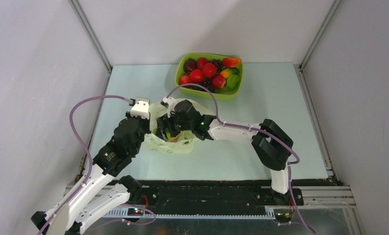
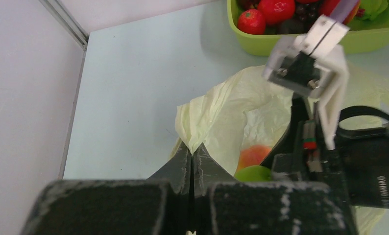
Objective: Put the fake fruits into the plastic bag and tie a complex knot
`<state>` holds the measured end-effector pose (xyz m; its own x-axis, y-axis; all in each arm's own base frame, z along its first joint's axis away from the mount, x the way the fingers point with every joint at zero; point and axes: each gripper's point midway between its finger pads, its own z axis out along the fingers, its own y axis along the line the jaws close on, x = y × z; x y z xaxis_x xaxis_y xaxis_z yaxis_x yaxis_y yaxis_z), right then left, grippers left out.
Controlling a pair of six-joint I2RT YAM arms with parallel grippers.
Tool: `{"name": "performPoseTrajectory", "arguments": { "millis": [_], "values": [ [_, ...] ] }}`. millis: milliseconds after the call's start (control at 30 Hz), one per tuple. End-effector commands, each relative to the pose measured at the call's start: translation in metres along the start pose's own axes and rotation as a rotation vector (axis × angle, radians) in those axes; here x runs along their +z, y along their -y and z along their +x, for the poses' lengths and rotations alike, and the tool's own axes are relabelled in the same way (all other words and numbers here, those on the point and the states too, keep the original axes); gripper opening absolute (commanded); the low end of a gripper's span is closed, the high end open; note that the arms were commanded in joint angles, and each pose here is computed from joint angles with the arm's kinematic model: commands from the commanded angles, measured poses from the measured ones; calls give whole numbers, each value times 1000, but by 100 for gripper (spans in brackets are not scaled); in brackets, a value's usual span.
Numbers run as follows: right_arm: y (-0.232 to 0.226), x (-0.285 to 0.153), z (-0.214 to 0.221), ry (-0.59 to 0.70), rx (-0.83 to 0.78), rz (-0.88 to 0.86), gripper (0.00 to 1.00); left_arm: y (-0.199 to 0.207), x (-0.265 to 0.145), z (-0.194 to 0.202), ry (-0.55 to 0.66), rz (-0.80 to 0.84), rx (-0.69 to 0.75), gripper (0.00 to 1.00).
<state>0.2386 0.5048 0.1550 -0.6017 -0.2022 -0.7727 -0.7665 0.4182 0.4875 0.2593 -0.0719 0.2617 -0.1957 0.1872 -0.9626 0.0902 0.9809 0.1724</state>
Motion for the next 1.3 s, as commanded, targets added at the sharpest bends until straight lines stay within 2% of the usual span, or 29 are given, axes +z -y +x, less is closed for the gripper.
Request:
{"name": "performPoseTrajectory", "arguments": {
  "millis": [0,100,333,433,633,967,1267],
  "values": [
    [-7,13,-21,57,-37,-8,52,-3,-4,-26,63,3,-58,0],
    [-3,18,-16,39,-32,2,55,-3,-5,-27,66,2,-58,0],
    [-7,22,-10,18,-64,-5,85,-4,-6,-28,72,5,-60,0],
    [-7,22,-9,14,-71,-3,93,-3,-6,-27,69,6,-59,0],
    [-6,21,-9,12,-92,6,95,-4,-6,-28,71,5,-59,0],
    [-9,10,-19,50,-98,24,94,-5,-7,-28,73,1,-61,0],
    [-4,-40,-37,157,-147,147,94,-11,-7,-27,71,-31,-66,0]
  ]
}}
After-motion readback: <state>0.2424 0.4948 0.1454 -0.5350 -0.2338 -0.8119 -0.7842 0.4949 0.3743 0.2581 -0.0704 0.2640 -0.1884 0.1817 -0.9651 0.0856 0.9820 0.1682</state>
